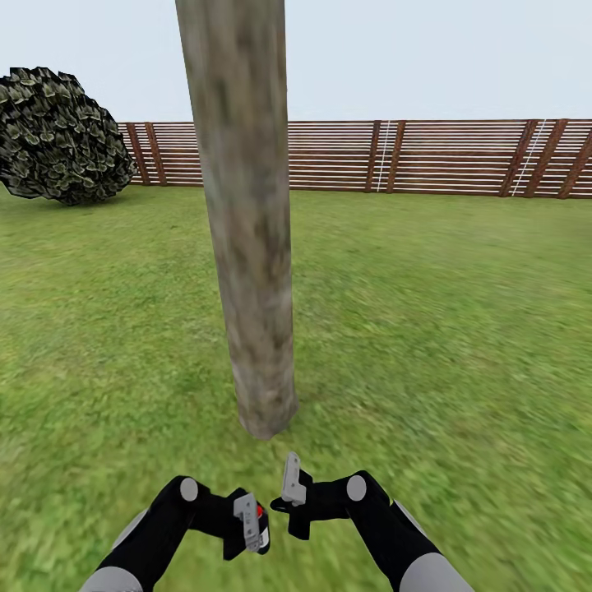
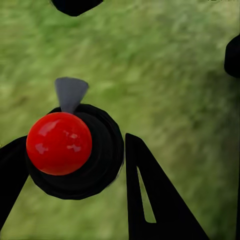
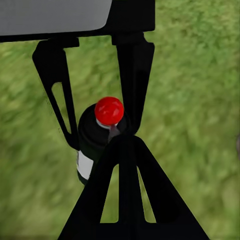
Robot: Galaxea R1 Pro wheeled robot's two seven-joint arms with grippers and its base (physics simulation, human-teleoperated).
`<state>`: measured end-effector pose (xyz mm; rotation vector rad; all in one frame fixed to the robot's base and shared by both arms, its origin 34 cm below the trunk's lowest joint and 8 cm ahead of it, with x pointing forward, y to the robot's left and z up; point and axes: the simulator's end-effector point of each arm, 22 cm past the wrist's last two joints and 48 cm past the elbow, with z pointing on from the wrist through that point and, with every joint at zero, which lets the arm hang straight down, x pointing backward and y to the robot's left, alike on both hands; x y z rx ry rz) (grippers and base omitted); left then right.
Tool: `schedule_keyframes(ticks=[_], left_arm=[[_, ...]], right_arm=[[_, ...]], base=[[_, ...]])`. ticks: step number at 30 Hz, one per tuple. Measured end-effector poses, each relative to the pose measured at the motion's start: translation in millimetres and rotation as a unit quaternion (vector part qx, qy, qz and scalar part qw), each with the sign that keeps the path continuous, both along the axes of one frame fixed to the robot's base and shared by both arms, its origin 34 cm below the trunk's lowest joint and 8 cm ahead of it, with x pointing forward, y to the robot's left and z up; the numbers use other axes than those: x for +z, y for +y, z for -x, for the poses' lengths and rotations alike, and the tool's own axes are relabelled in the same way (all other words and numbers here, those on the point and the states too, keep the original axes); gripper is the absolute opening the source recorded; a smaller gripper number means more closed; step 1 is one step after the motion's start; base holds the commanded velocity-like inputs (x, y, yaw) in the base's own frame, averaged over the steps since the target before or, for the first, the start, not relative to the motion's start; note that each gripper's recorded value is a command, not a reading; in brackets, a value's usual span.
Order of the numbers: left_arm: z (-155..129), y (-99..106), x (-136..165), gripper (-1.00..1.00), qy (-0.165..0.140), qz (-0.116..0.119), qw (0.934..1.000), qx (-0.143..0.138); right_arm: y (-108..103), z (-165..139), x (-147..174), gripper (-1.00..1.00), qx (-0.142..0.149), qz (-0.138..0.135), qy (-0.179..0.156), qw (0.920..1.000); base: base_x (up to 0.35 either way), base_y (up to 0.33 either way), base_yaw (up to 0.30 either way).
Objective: In the garden, pick up the pesticide atomizer on the floor and spray pesticide onto both trees until each tree trunk is fully covered.
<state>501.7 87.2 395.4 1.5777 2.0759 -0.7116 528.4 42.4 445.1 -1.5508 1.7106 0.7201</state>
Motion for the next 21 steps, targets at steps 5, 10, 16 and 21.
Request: schedule_keyframes(ticks=[5,10,16,21], left_arm=[[-0.3,-5.0,1.6,-1.00,-0.001,0.004,1.0000,-0.001],[0.1,-6.4,1.9,-1.00,0.000,0.005,1.0000,-0.002],[0.7,-7.3,2.6,-1.00,-0.002,0.008,0.9999,-0.006],[1.0,-8.0,3.4,-1.00,-0.005,0.011,0.9999,-0.011]], right_arm=[[0.0,-0.2,0.2,-1.00,0.000,0.000,0.000,1.0000],[0.0,-0.3,0.2,-1.00,0.000,0.000,-0.001,1.0000],[0.0,-0.2,0.2,-1.00,0.000,0.000,-0.001,1.0000],[-0.1,-0.1,0.0,-1.00,0.000,0.000,0.000,1.0000]], base=[[0.000,0.000,0.000],[0.000,0.000,0.000],[0.000,0.000,0.000],[0.000,0.000,0.000]])
